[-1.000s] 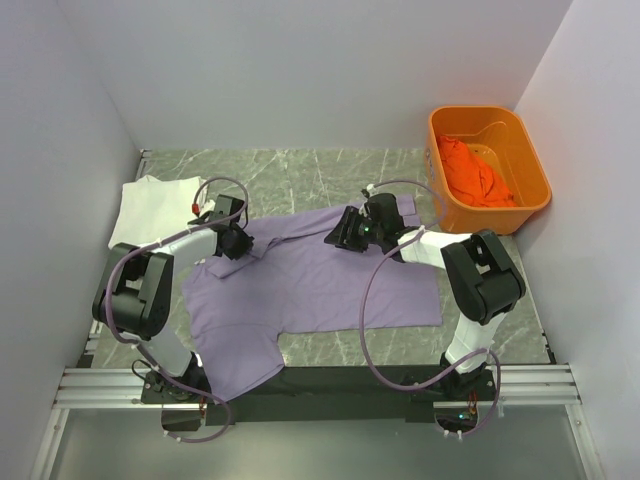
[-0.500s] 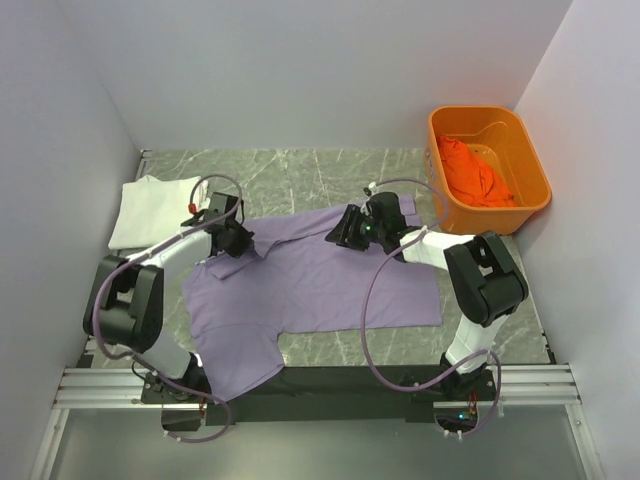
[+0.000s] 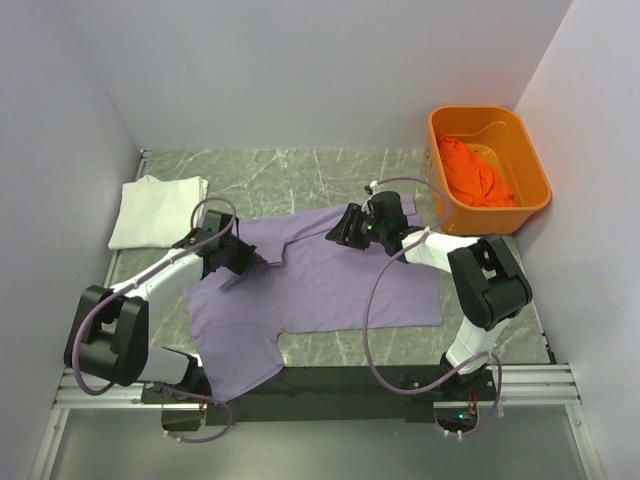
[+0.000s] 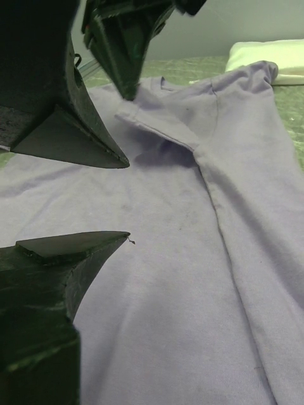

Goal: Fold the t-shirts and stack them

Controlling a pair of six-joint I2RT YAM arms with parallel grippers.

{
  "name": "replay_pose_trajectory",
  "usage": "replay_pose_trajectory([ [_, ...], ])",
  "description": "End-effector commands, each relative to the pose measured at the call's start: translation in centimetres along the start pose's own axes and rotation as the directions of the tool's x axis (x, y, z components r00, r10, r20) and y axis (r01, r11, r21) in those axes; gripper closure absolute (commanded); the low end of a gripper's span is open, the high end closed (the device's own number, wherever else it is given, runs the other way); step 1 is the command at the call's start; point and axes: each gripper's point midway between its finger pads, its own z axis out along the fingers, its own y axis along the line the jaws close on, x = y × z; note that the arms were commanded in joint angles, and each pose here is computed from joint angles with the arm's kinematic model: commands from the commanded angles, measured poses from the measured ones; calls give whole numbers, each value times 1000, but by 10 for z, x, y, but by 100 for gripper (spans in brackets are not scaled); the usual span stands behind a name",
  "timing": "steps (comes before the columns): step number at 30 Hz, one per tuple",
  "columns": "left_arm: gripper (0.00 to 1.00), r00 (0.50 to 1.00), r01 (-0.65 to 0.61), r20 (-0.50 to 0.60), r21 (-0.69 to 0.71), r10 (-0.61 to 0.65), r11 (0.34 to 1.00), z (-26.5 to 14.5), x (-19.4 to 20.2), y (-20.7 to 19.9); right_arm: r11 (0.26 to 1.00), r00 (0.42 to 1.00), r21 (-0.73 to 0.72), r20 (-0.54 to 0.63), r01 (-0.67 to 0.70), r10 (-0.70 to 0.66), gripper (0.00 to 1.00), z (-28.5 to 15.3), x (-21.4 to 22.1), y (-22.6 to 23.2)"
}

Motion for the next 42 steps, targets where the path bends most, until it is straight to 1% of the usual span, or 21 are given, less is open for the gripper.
replay_pose_trajectory([
  [1,96,993,56,-106,45,-51,997,-7,26,-4,998,998,-44,49,45,-43,49,-11,-16,16],
  [4,91,988,42,-152,31,-36,999,-4,44,2,998,998,-43,45,50,-48,49,-10,-15,15],
  [7,82,983,20,-185,-2,-20,1000,0,58,12,998,998,-39,45,54,-53,49,-11,-16,15],
  [8,74,982,19,-189,-7,-20,1000,0,60,14,997,997,-36,48,61,-59,49,-11,-17,15],
  [10,69,981,24,-195,0,-24,1000,-4,63,16,997,997,-21,49,68,-67,49,-12,-18,12],
  [11,63,982,23,-186,8,-21,1000,-6,61,15,997,995,-16,51,81,-80,49,-12,-19,12],
  [13,52,993,-6,-118,24,9,1000,-17,50,8,996,994,13,59,94,-94,48,-14,-22,10],
  [14,41,995,-42,-88,31,45,999,-21,45,6,994,992,27,61,108,-110,48,-15,-23,7],
  [15,36,997,-58,-50,17,59,998,-28,36,4,993,992,45,55,112,-114,48,-18,-24,8],
  [16,34,997,-74,37,13,73,997,-33,19,1,989,990,84,63,124,-130,48,-19,-28,2],
  [17,29,994,-83,71,5,82,997,-37,10,1,985,989,111,65,129,-136,48,-21,-31,-1],
  [19,28,985,-108,136,-16,110,994,-44,-19,0,976,987,172,64,133,-146,48,-30,-37,-5],
  [20,28,970,-145,192,-47,151,988,-45,-35,3,965,984,222,77,141,-162,48,-34,-43,-13],
  [21,28,960,-146,235,-57,156,988,-49,-52,-1,955,985,260,61,141,-162,47,-40,-44,-16],
  [24,30,943,-188,247,-155,222,970,-40,-71,10,916,983,365,8,166,-181,47,-51,-41,-35],
  [25,31,945,-187,233,-200,232,962,-31,-74,19,908,983,382,-6,171,-182,47,-54,-39,-38],
  [29,34,948,-201,184,-284,259,937,-10,-77,41,886,988,437,-70,154,-137,47,-70,-17,-55],
  [33,35,971,-143,127,-373,203,917,9,-75,82,875,990,467,-103,130,-92,47,-86,2,-69],
  [38,36,982,-79,118,-449,147,890,7,-77,118,881,985,461,-167,106,-32,46,-99,27,-70],
  [40,37,985,-66,112,-470,134,880,3,-74,131,876,985,474,-172,88,-7,45,-108,34,-72],
  [42,37,987,-32,118,-501,106,865,-6,-74,150,879,991,471,-137,71,-7,45,-115,30,-69],
])
